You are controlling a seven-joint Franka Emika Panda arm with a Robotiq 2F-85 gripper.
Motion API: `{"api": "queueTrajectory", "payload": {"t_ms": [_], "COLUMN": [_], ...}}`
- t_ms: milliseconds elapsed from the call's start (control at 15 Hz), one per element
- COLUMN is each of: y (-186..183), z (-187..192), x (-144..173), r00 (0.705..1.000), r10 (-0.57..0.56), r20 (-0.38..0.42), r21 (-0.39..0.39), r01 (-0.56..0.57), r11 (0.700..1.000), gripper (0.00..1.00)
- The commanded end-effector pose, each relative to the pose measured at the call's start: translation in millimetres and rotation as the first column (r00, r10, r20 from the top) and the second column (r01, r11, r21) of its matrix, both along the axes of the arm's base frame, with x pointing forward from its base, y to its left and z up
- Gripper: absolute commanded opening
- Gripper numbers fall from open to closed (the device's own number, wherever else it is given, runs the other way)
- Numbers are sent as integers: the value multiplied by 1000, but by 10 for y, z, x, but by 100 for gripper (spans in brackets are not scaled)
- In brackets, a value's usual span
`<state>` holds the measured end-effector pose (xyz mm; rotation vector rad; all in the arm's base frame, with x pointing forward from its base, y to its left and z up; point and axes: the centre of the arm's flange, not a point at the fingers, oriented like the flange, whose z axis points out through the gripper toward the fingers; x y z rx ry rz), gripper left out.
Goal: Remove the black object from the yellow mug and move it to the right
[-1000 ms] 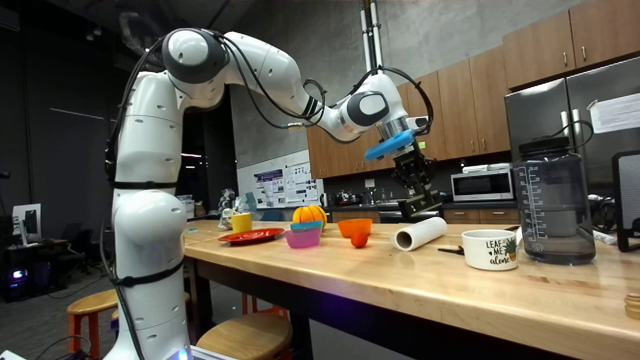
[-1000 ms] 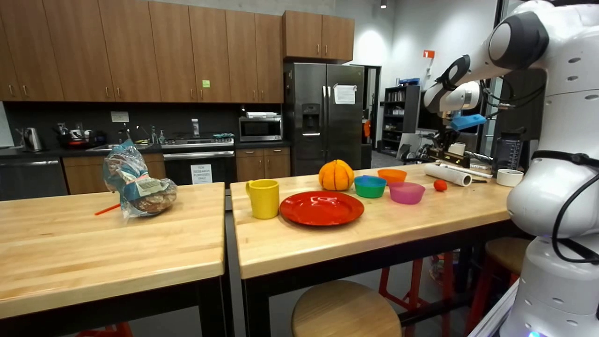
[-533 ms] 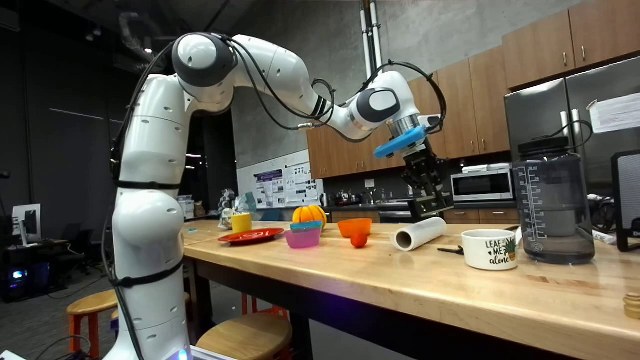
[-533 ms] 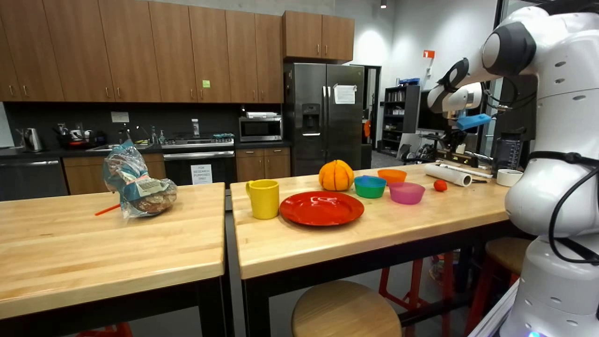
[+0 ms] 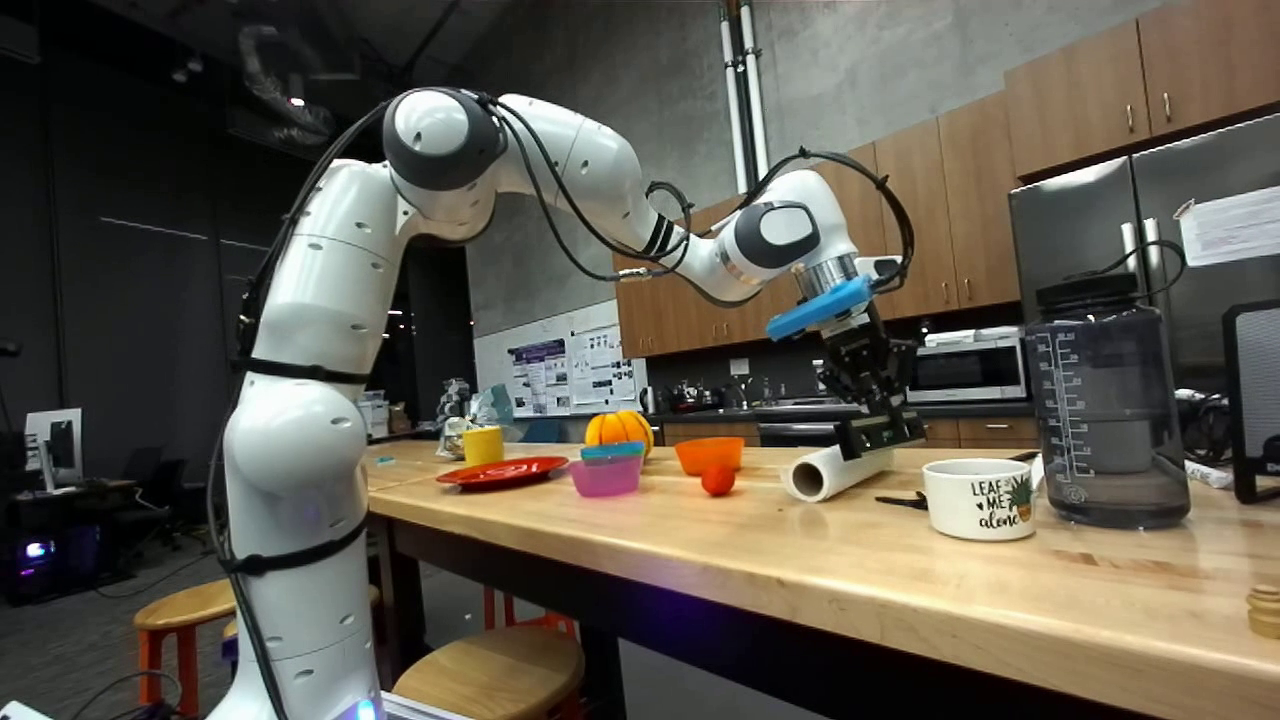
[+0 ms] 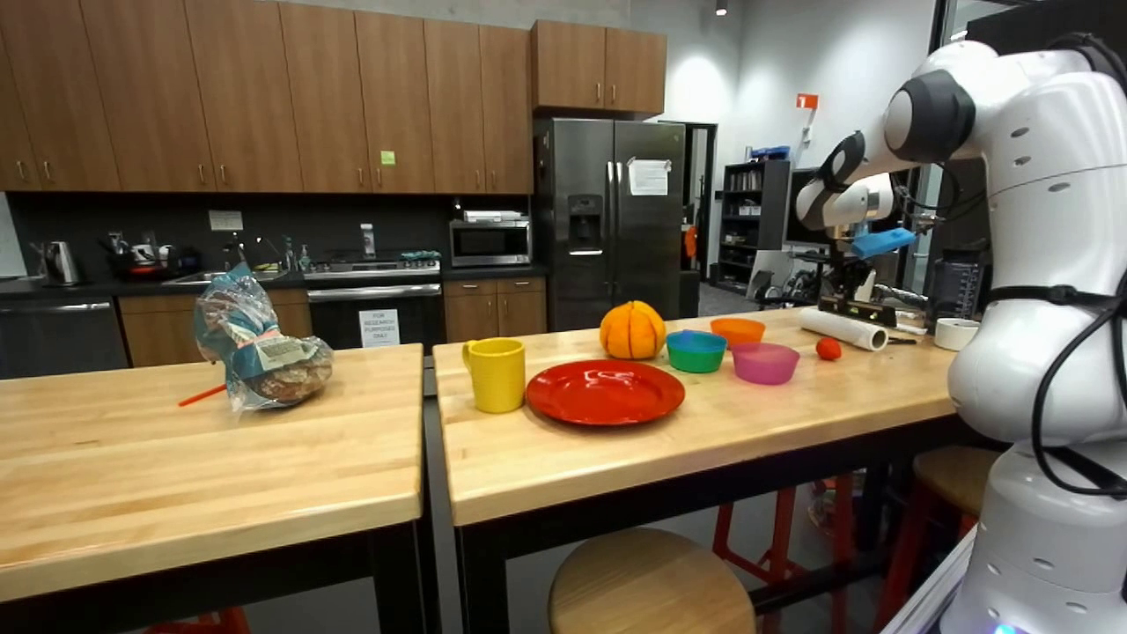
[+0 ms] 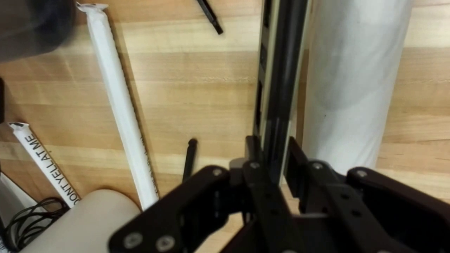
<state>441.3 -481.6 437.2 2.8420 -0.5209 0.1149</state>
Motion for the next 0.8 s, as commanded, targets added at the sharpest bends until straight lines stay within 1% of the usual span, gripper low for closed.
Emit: {"api": "queueTrajectory", "payload": {"t_ms": [0,133,333,733], "y": [-172,-215,-277,-363], "z": [-98,-190,-223,-196], "x": [153,227,318,480], "r00": [1000,1000,1000,999], "r10": [-8,-11,-18,-32], "r20": [-4,-9,1,25], "r21": [-5,4,1,-16], "r01": [8,11,18,32], "r11": [1000,1000,1000,999], "gripper": [5,5,5,5]}}
